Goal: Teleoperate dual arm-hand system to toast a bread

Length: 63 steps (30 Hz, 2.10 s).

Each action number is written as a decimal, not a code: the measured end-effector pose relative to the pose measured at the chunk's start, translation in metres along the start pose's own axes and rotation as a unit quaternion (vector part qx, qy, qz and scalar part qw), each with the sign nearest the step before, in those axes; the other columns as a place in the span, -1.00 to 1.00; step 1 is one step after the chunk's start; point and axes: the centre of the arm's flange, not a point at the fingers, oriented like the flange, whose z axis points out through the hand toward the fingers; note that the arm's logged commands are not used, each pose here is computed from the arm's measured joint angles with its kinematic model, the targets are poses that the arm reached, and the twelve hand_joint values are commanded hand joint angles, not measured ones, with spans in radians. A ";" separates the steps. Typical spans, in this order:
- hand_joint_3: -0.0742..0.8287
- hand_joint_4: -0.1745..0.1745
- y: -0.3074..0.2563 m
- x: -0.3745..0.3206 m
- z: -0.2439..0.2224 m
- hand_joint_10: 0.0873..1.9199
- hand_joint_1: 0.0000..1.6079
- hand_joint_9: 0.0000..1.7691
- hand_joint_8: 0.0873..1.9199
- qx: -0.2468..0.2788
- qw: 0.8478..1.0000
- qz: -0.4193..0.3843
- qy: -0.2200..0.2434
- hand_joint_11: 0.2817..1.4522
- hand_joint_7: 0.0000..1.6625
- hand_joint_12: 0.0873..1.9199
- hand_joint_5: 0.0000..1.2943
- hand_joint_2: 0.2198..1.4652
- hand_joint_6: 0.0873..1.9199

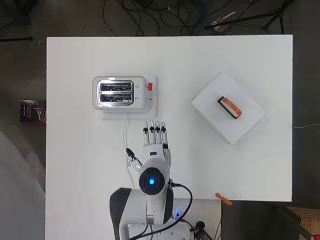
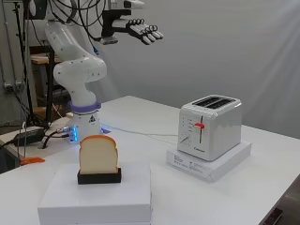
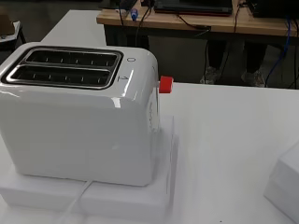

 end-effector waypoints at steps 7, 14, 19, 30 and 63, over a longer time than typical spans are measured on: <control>-0.83 -0.01 -0.039 -0.032 -0.044 -1.00 -0.93 -0.44 -1.00 -0.082 0.996 -0.024 0.026 -0.73 -0.55 -1.00 -0.55 0.37 -1.00; -0.83 0.15 0.047 -0.025 -0.028 -1.00 -0.93 -0.46 -1.00 0.013 1.000 -0.013 -0.007 -0.73 -0.55 -1.00 -0.55 0.38 -1.00; -0.83 0.21 0.164 -0.024 0.022 -1.00 -0.95 -0.44 -1.00 0.096 0.993 0.039 -0.055 -0.69 -0.55 -1.00 -0.53 0.39 -1.00; -0.87 0.24 0.288 -0.095 0.118 -1.00 -1.00 -0.35 -1.00 0.153 0.974 0.126 -0.109 -0.66 -0.44 -1.00 -0.42 0.20 -1.00; -0.83 -1.00 0.306 -0.178 0.208 -0.95 0.52 0.52 0.05 0.167 0.977 0.131 -0.025 -0.17 0.22 -0.79 0.01 0.57 0.35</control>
